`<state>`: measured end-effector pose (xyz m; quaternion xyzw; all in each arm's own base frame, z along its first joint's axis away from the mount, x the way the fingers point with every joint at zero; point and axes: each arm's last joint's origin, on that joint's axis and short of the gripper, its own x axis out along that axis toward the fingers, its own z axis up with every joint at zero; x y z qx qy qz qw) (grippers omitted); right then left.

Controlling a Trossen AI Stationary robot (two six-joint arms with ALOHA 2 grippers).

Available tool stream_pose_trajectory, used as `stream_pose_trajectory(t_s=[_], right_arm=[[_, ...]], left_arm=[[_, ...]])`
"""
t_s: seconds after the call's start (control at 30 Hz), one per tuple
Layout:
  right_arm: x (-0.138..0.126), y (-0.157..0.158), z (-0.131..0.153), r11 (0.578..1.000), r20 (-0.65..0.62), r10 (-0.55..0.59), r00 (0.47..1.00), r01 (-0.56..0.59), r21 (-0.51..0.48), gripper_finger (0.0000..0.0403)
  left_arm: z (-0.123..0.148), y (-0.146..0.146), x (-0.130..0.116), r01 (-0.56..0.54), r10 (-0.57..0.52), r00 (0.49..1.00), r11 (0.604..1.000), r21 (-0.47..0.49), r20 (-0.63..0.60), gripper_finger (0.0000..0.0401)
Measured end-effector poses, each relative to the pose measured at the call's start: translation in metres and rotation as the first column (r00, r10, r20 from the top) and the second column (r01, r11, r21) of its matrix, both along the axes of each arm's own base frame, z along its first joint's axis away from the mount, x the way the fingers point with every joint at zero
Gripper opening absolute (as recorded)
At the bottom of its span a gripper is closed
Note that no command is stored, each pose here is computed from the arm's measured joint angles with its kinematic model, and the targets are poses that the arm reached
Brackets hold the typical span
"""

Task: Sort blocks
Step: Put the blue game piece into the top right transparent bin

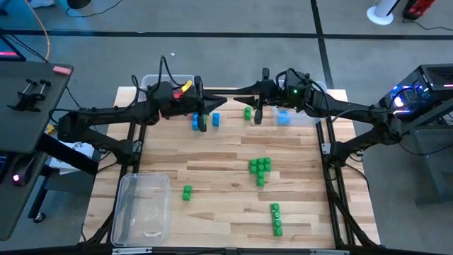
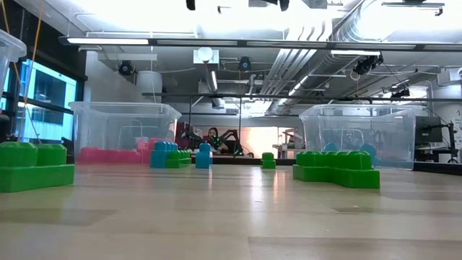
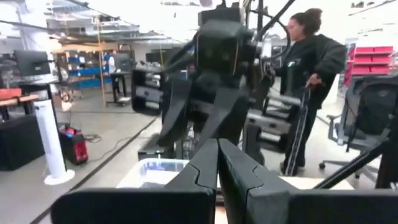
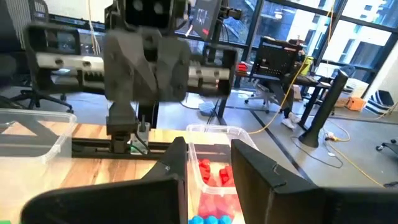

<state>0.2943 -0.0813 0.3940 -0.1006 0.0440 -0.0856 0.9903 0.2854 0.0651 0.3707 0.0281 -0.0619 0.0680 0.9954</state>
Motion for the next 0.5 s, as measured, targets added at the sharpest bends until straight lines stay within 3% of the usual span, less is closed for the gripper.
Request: stream_pose_trajectory(t_s=[0.3, 0.5], right_arm=[[0.005, 0.000, -0.004, 0.999, -0.002, 0.042, 0.999, -0.042, 0.029, 0.0066], [0.019, -0.002, -0.015, 0.994, -0.003, 0.086, 0.996, -0.086, 0.073, 0.0066]], left_arm=[[-0.014, -0.004, 0.022, 0.191, -0.187, 0.981, 0.977, -0.095, 0.049, 0.0000], [-0.025, -0.005, 0.036, 0.163, -0.159, 0.986, 0.981, -0.102, 0.046, 0.0000]])
